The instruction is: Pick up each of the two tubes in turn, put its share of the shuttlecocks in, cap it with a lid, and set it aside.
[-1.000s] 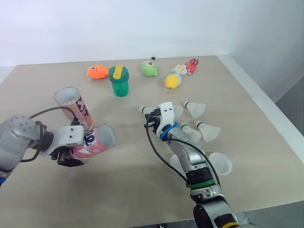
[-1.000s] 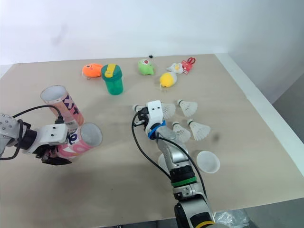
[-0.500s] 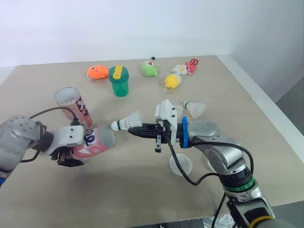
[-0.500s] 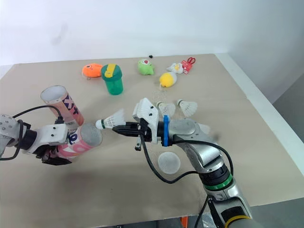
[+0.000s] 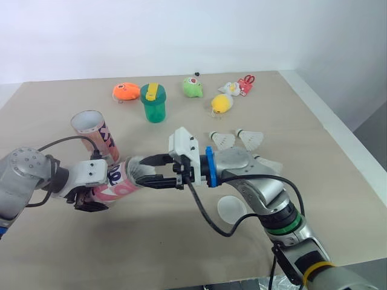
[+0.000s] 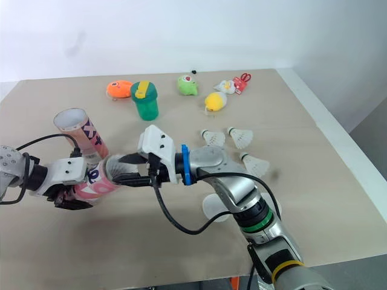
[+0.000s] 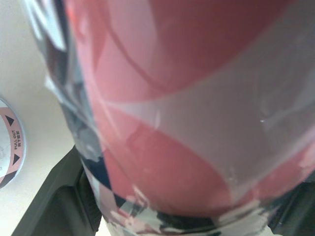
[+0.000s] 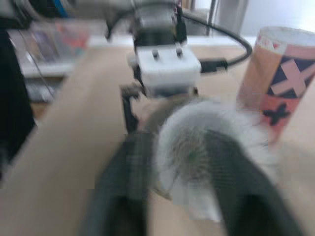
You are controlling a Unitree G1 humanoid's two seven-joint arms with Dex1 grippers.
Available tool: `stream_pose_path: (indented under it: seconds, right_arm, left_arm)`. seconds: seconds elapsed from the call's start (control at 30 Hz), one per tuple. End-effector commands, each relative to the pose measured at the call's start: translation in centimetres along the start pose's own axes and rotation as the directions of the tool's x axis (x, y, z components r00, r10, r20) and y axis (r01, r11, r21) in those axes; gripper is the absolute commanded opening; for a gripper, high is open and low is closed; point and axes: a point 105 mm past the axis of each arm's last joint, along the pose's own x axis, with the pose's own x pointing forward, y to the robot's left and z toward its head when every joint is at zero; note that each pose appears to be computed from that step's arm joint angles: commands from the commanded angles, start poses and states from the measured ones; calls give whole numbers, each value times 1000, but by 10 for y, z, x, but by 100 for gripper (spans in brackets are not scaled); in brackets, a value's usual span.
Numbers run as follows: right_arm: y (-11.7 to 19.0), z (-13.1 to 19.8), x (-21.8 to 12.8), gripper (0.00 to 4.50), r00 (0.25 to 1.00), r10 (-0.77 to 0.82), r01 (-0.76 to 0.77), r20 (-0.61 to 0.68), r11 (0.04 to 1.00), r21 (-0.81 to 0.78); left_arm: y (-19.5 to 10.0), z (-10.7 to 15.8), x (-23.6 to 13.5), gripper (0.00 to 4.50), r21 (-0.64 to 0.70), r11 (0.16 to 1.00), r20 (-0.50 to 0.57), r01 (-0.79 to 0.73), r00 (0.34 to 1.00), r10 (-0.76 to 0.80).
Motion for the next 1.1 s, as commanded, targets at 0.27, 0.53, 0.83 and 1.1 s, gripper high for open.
stream_pose_path:
  seconds: [0.27, 0.53, 0.83, 1.1]
  right_arm:
    - [-5, -2, -97, 445, 840, -536, 539, 81, 842, -10]
    - [29, -35, -147, 445, 663, -748, 748, -5, 663, 14]
    - [45, -86, -165, 445, 517, -829, 855, -213, 510, 94]
    - [19, -101, -162, 445, 460, -858, 887, -229, 428, 174]
  left_arm:
    - [-17, -7, 10, 367, -35, 997, -13, 71, 997, -72]
    - [-18, -9, 15, 367, -33, 996, -13, 85, 996, -85]
    - [-20, -7, 19, 367, -28, 995, -2, 95, 995, -95]
    - [-18, -6, 19, 367, -34, 996, 3, 82, 997, -82]
